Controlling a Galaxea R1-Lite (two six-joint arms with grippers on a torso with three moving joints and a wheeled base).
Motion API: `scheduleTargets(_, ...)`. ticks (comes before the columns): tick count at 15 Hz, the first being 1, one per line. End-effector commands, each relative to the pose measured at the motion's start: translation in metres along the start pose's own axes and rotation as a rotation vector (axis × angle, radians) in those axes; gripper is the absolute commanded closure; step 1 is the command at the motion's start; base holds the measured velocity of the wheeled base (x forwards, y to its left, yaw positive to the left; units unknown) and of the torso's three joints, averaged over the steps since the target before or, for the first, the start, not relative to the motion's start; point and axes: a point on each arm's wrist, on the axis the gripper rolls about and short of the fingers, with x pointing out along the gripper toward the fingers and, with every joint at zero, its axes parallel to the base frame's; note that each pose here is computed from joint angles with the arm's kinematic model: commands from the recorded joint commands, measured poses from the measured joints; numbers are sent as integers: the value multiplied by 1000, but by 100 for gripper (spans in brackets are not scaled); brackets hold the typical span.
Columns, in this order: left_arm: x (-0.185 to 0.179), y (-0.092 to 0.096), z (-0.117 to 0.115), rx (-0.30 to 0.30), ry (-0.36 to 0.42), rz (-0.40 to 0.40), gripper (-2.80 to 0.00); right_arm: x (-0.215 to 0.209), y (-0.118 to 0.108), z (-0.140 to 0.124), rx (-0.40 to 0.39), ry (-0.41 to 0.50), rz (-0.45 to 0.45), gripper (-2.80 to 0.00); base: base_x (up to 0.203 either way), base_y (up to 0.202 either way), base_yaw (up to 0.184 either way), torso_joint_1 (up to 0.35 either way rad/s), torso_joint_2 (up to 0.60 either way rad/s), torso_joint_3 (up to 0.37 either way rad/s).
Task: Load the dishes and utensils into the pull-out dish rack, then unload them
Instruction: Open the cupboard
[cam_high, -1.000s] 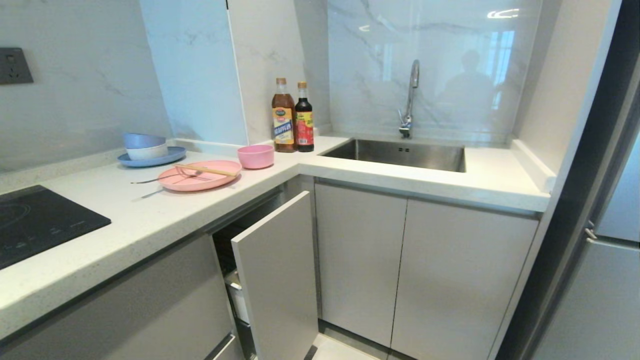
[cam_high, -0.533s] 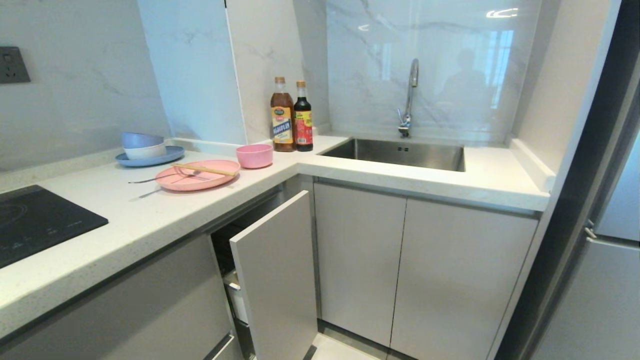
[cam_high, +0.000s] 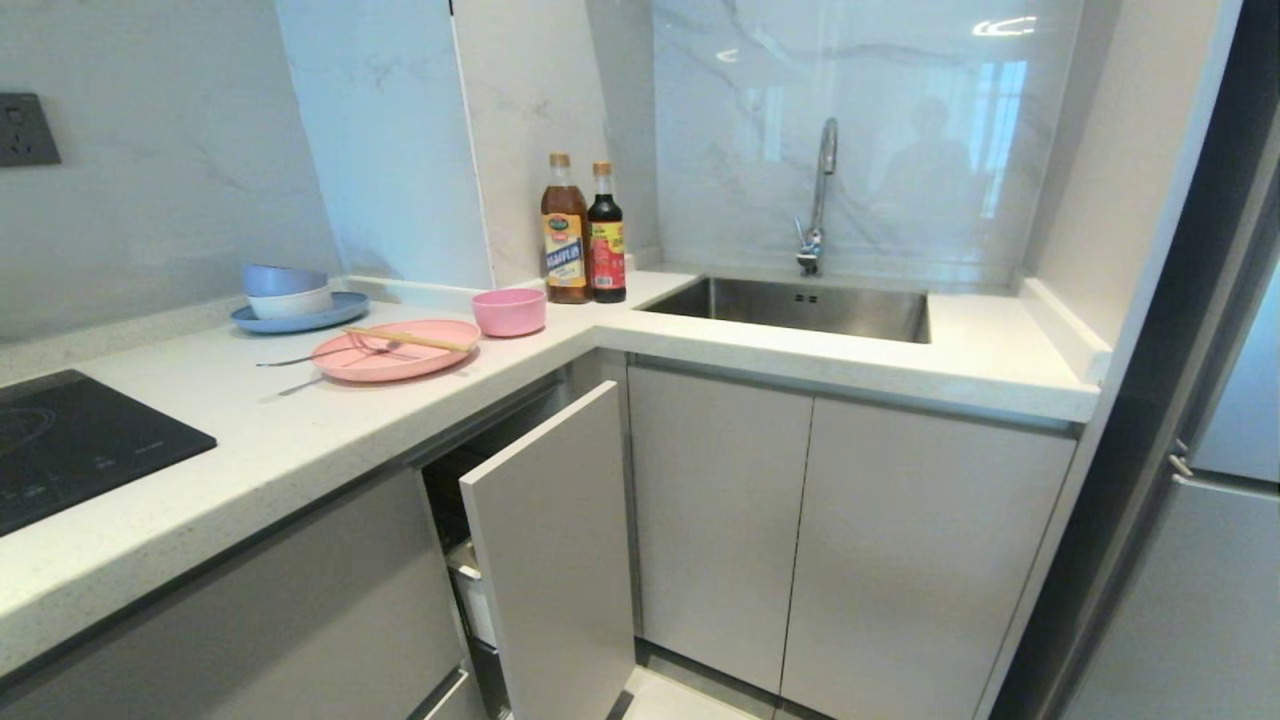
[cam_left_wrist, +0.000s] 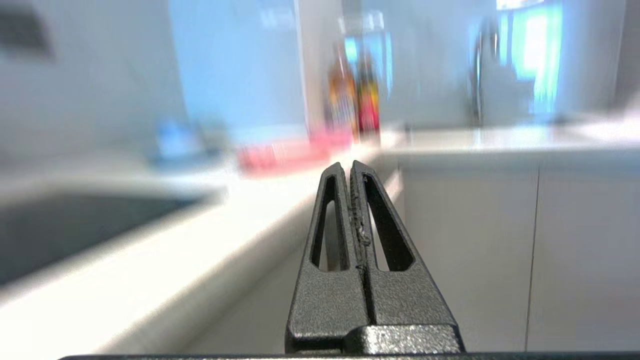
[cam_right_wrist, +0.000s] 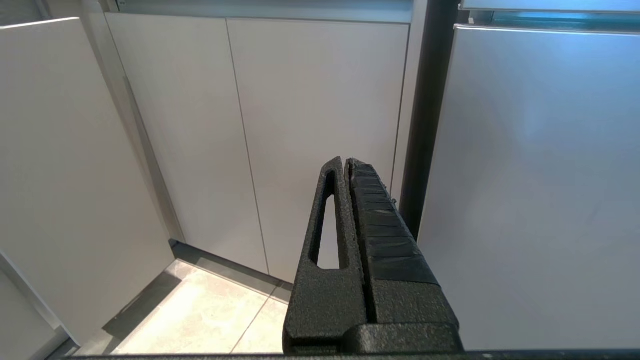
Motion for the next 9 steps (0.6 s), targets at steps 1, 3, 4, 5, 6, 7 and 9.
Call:
scheduleTargets(1,18,7,54,-2,-8,3,0,0,0,0,1,1,-1,0,0,0,0,0,0,0)
scheduleTargets(3,52,13,95,-1,26,-1,0,0,0,0,1,0,1,0,0,0,0,0,0,0)
scheduleTargets(4,72,16,109,1,52,-8,0,0,0,0,1,1,1,0,0,0,0,0,0,0)
scheduleTargets(5,93,18,119,2,78,-14,0,0,0,0,0,1,0,0,0,0,0,0,0,0)
scheduleTargets(6,118,20,126,2,109,-22,0,0,0,0,0,1,0,0,0,0,0,0,0,0)
scheduleTargets(7,145,21,130,3,142,-40,0,0,0,0,1,0,1,0,0,0,0,0,0,0)
scheduleTargets(9,192,17,129,22,205,-114,0,0,0,0,0,2,-1,0,0,0,0,0,0,0)
